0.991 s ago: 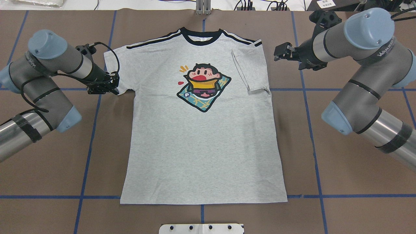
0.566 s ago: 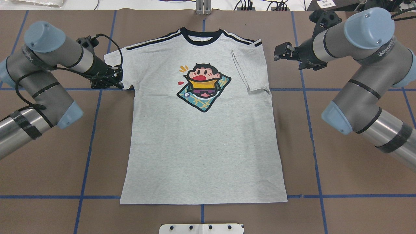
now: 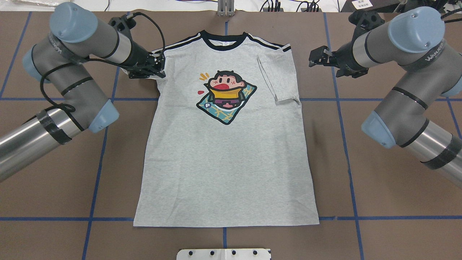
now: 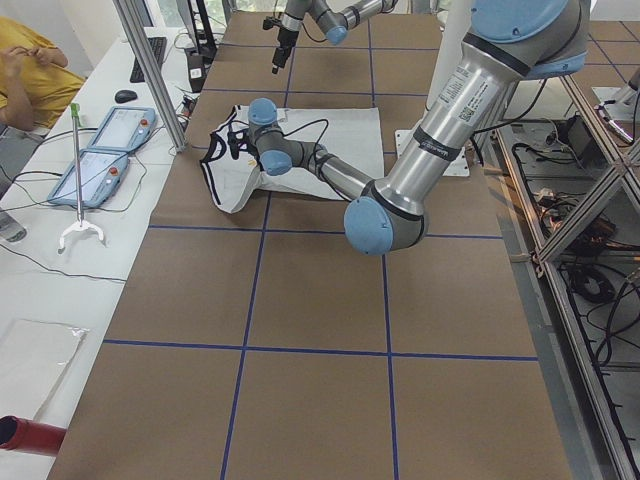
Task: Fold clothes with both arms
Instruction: 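Lower the left gripper onto the shirt shoulder near the collar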
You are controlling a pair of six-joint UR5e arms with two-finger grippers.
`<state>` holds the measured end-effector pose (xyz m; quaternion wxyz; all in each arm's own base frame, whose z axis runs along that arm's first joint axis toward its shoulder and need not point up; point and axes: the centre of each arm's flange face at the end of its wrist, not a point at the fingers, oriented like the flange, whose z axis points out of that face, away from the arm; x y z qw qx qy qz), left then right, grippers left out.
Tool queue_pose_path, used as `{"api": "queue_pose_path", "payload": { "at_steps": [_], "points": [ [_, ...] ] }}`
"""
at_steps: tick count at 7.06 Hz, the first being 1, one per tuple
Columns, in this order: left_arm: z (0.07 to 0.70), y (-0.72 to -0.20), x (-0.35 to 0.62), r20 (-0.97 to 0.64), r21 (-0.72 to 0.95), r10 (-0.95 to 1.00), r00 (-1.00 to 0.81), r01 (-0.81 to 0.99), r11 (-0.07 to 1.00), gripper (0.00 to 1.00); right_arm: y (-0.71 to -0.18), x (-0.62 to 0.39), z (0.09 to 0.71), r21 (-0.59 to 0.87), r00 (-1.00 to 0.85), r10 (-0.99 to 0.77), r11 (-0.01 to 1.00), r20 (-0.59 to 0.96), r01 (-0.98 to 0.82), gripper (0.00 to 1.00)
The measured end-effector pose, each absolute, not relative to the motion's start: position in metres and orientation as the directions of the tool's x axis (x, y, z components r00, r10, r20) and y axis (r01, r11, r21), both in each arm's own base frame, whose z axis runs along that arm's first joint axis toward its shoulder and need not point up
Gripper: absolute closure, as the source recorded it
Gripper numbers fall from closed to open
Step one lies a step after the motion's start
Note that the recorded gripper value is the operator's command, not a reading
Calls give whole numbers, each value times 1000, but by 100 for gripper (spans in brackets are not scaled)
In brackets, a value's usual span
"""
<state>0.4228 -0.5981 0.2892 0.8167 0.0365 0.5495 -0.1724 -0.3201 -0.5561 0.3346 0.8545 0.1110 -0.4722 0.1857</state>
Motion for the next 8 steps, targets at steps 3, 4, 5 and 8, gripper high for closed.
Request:
{"api": "queue_pose_path", "payload": {
  "at_steps": [3,4,5,8],
  "points": [
    [283,-574,473,-910,-51,-200,364,380,924,100,-556,-319,344,15,494,221,902,841,-430,0],
    [286,-569,482,-907,-33,-194,375,396,918,61,-556,-319,344,17,494,221,902,841,-432,0],
    [288,-566,488,-904,-19,-190,383,409,912,32,-556,-319,343,18,494,221,901,841,-432,0],
    [298,-574,475,-898,46,-140,418,405,913,31,-557,-320,338,22,490,215,901,845,-433,0]
  ]
}}
